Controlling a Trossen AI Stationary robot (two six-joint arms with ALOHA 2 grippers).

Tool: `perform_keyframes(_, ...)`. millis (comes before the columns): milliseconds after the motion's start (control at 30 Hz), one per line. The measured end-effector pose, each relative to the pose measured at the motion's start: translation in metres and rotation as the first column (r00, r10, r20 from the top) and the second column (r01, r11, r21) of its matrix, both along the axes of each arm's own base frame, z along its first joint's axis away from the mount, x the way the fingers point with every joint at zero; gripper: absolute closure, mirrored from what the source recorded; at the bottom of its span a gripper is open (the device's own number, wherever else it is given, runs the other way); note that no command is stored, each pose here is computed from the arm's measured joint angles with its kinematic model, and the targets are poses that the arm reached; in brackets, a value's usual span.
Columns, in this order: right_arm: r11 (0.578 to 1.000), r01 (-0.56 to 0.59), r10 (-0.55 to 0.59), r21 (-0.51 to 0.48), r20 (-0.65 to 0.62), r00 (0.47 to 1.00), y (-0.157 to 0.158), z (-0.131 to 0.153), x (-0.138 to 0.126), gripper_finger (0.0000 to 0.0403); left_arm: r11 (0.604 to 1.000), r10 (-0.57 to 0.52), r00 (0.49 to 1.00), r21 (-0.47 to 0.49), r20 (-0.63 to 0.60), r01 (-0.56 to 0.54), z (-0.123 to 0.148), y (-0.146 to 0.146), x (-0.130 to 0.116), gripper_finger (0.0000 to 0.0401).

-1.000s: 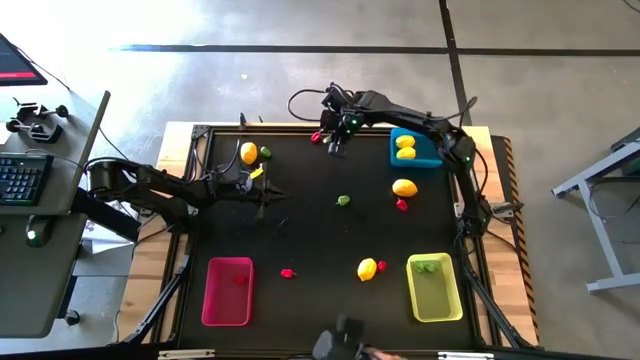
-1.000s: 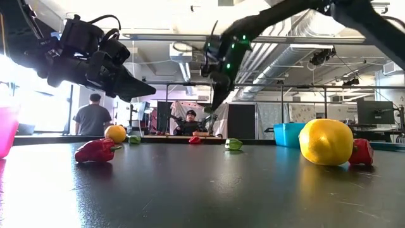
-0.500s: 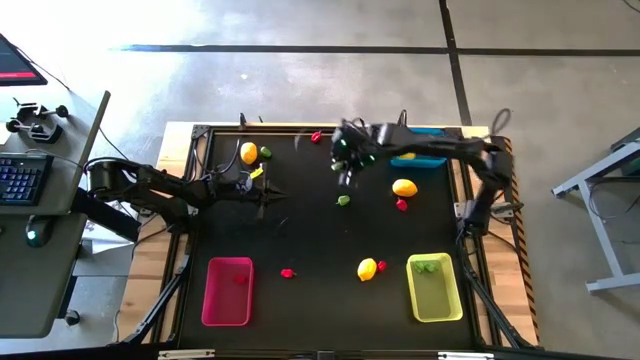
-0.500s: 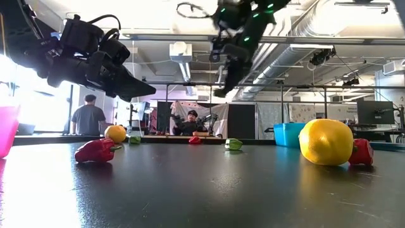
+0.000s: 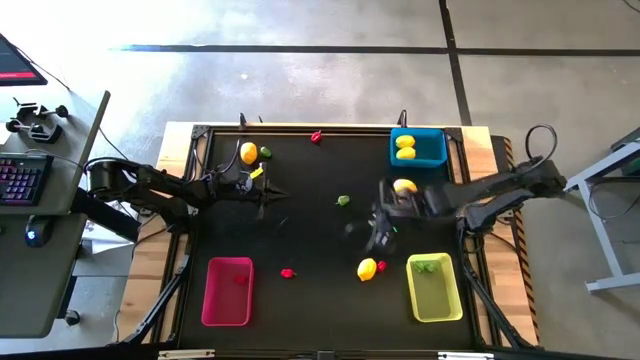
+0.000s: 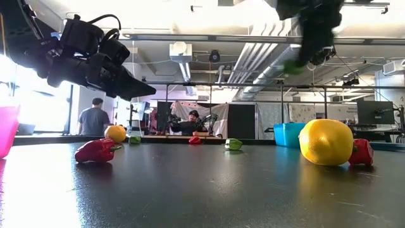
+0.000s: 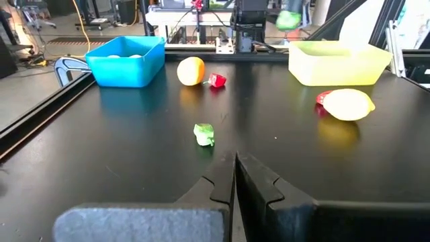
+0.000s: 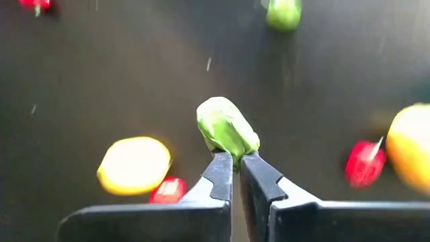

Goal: Sort produce into baskets
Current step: Put the green chili pepper into the yellow bin

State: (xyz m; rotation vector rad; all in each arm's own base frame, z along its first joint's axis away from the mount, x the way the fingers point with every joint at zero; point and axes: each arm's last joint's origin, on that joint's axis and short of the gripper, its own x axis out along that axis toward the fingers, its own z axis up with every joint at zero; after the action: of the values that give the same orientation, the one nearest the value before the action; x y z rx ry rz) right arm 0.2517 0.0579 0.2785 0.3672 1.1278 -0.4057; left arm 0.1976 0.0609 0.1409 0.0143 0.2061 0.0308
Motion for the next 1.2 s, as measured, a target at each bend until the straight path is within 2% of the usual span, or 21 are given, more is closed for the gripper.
perform_keyframes(167,0.979,0.106,-0.087,0.174,-0.110,0.990,0.044,0.000,-0.027,0.0403,1.000,0.021,1.000,0.005,-0.002,-0.021,0.000,0.001,0.000,0.0401)
perform_keyframes(267,0.938,0.198,-0.146,0.285,-0.194,0.970,0.068,-0.002,-0.039,0.0403,0.999,0.042,0.999,0.017,-0.003,-0.042,0.000,0.001,0.000,0.0401)
perform_keyframes(367,0.899,0.293,-0.217,0.326,-0.249,0.944,0.086,-0.002,-0.051,0.0403,0.999,0.041,0.999,0.034,-0.004,-0.041,0.000,0.001,0.000,0.0401)
perform_keyframes(600,0.829,0.479,-0.375,0.289,-0.348,0.859,0.109,-0.004,-0.079,0.0403,0.998,0.041,0.999,0.037,-0.002,-0.041,0.000,0.001,0.000,0.0401)
perform_keyframes(800,0.790,0.558,-0.424,0.254,-0.431,0.797,0.116,-0.025,-0.093,0.0403,0.998,0.041,0.999,0.036,-0.002,-0.041,0.000,0.001,0.000,0.0401)
perform_keyframes(1033,0.806,0.534,-0.388,0.256,-0.452,0.803,0.109,-0.073,-0.097,0.0403,0.999,0.041,0.999,0.036,-0.003,-0.041,0.000,0.001,0.000,0.0401)
perform_keyframes(1200,0.820,0.525,-0.386,0.228,-0.458,0.801,0.101,-0.093,-0.102,0.0402,0.999,0.041,0.999,0.036,-0.003,-0.041,0.000,0.001,0.000,0.0401)
